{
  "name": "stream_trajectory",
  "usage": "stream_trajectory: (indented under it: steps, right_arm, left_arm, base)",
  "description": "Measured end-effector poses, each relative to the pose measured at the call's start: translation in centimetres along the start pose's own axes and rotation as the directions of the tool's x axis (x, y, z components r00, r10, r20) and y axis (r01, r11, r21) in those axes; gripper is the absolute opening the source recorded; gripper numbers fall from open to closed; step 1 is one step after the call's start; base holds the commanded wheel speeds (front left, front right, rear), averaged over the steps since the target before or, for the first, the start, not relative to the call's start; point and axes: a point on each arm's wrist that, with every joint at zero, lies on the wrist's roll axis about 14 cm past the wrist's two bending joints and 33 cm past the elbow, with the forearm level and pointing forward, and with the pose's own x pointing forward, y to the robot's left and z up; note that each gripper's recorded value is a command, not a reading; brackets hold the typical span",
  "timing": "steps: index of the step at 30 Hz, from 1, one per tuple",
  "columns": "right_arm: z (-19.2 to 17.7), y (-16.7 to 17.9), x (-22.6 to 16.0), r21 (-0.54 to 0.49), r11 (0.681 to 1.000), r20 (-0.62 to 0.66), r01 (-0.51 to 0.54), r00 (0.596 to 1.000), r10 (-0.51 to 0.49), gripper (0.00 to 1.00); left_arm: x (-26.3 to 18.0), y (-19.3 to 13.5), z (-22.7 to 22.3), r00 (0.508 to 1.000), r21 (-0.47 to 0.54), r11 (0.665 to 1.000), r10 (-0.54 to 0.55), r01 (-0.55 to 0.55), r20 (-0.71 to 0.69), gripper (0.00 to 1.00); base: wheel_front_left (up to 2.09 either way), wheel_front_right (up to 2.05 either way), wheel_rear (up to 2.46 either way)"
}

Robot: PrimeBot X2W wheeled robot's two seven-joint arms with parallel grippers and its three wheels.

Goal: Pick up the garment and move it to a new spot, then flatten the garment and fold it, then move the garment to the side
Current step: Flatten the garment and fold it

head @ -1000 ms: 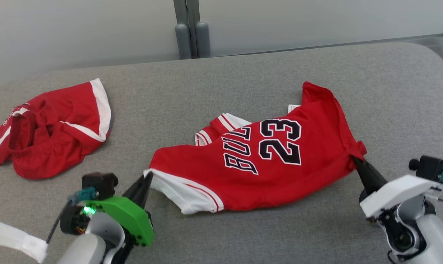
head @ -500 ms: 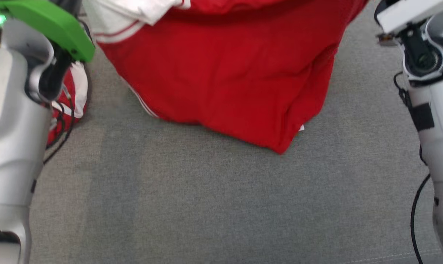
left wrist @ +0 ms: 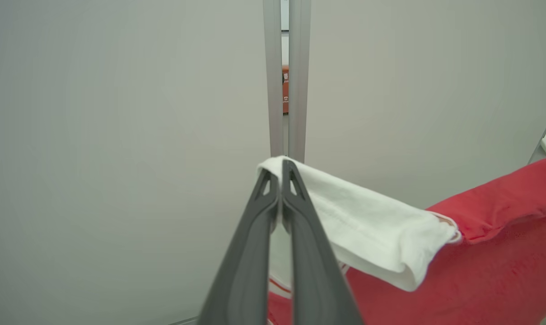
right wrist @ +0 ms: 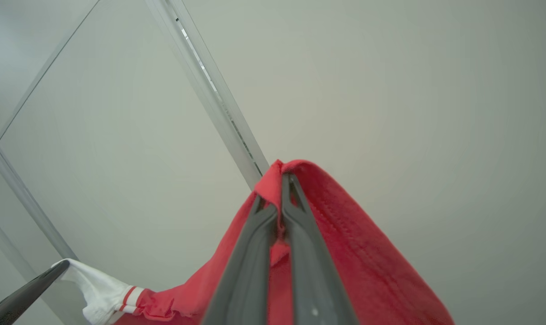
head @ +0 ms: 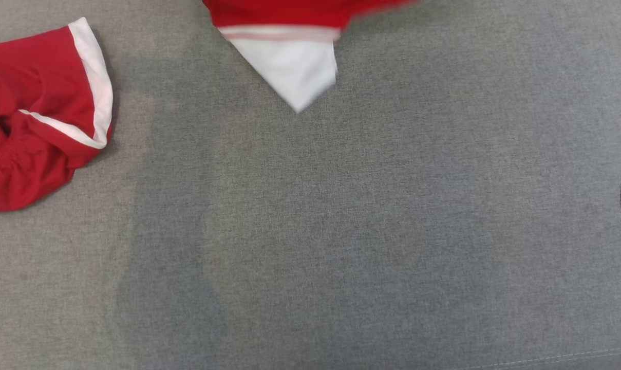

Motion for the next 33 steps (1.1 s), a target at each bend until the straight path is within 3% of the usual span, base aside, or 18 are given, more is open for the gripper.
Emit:
stream_trajectory:
  steps: [3, 7, 15, 18, 22, 28, 33]
  right_arm:
    - [2.5, 1.4, 0.8, -0.01, 1.0, 0.045, -0.02, 0.999, 0.021, 0.0]
    - [3.2, 2.7, 1.3, -0.073, 0.996, 0.028, -0.042, 0.999, 0.044, 0.0]
    - [-0.7, 1.2, 0.9, -0.092, 0.995, -0.084, -0.026, 0.996, 0.018, 0.0]
    - [-4.5, -0.7, -0.7, -0.072, 0.997, -0.17, 0.008, 0.985, -0.02, 0.0]
    - [-9.3, -2.9, -4.1, -0.049, 0.997, -0.292, 0.055, 0.954, -0.067, 0.0]
    - [-15.2, -5.8, -11.4, -0.035, 0.99, -0.474, 0.137, 0.87, -0.137, 0.0]
    - [-18.1, -5.1, -17.6, -0.013, 0.991, -0.614, 0.135, 0.781, -0.114, 0.0]
  left_arm:
    - [0.1, -0.3, 1.9, 1.0, 0.0, 1.0, 0.0, 0.0, 0.024, 0.0]
    - [0.1, -0.8, 2.3, 1.0, 0.0, 1.0, -0.007, 0.007, 0.022, 0.0]
    - [0.2, -0.3, -1.1, 0.998, -0.03, 1.0, -0.004, 0.002, -0.06, 0.0]
    - [-0.5, -0.3, -4.8, 0.989, -0.054, 0.999, -0.013, 0.005, -0.146, 0.0]
    - [-2.7, 0.3, -9.3, 0.967, -0.107, 0.994, -0.02, -0.008, -0.254, 0.0]
    - [-7.7, -0.4, -15.5, 0.902, -0.207, 0.978, -0.076, -0.015, -0.426, 0.0]
    - [-13.6, -2.1, -19.4, 0.802, -0.264, 0.965, -0.165, 0.009, -0.574, 0.0]
  base:
    - [0.0, 0.0, 0.0]
    - [0.0, 0.0, 0.0]
    - [0.0, 0.0, 0.0]
    - [0.0, 0.0, 0.0]
    - [0.0, 0.0, 0.0]
    - [0.0, 0.0, 0.0]
    - [0.0, 0.0, 0.0]
